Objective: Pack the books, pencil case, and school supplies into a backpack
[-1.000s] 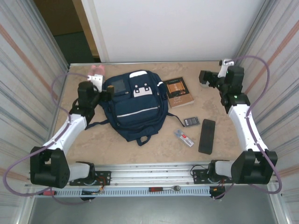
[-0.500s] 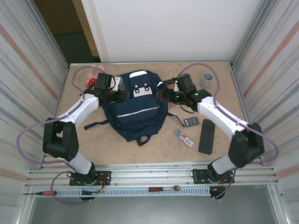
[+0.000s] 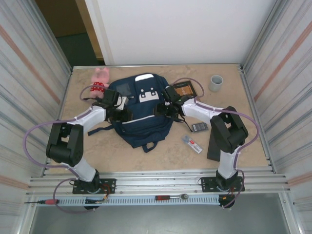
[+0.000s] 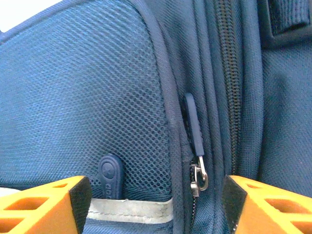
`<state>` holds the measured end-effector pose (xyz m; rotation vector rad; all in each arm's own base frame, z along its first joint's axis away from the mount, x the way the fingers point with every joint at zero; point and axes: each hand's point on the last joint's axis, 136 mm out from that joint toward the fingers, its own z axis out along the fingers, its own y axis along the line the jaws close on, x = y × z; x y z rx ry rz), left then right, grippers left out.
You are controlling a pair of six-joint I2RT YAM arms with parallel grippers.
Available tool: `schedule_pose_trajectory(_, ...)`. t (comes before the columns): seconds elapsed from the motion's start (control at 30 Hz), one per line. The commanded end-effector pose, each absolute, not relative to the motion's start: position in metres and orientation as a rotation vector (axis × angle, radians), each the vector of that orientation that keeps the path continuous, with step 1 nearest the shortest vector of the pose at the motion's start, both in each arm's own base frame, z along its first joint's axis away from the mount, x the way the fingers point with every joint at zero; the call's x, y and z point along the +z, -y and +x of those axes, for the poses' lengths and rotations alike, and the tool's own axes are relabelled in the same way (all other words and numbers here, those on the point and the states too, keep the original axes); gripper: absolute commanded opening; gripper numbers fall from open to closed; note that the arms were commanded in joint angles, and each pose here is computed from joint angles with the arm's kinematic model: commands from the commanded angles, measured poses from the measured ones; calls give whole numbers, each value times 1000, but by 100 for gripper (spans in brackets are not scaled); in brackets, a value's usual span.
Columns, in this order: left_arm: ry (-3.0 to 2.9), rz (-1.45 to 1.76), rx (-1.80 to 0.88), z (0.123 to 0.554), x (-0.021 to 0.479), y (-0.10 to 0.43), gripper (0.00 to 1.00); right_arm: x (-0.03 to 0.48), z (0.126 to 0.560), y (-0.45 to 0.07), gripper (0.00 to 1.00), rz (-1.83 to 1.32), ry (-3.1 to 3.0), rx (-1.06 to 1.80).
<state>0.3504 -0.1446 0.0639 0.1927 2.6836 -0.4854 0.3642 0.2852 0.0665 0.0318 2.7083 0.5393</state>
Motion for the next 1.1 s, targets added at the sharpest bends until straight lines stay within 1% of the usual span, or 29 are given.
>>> schedule_pose_trajectory(0.0, -2770, 159, -466, 321, 48, 146, 28, 46, 334, -291, 70, 76, -2783, 557)
schedule_pose_trajectory(0.13, -2812, 162, -438, 295, 43, 155, 27, 36, 302, -293, 68, 101, -2826, 552)
schedule_pose_trajectory(0.33, -2834, 99, -401, 255, 44, 155, 27, 36, 263, -294, 68, 113, -2847, 539)
schedule_pose_trajectory(0.5, -2782, 89, -386, 240, 63, 148, 29, 58, 260, -301, 71, 71, -2795, 592)
schedule_pose_trajectory(0.57, -2726, 136, -376, 243, 81, 147, 34, 80, 264, -302, 72, 50, -2748, 612)
schedule_pose_trajectory(0.67, -2567, 288, -367, 257, 124, 150, 46, 124, 270, -295, 76, 27, -2637, 647)
schedule_pose_trajectory(0.73, -2423, 468, -389, 265, 157, 161, 49, 151, 274, -283, 80, 28, -2563, 653)
schedule_pose_trajectory(0.83, -2196, 832, -438, 262, 192, 186, 53, 182, 277, -262, 83, 32, -2461, 657)
schedule_pose_trajectory(0.93, -2017, 1172, -481, 246, 199, 205, 57, 202, 278, -243, 84, 75, -2376, 727)
schedule_pose_trajectory(1.0, -1890, 1396, -514, 231, 191, 215, 59, 211, 279, -232, 84, 106, -2316, 779)
schedule_pose_trajectory(1.07, -1802, 1546, -491, 223, 177, 220, 61, 211, 277, -222, 84, 141, -2275, 806)
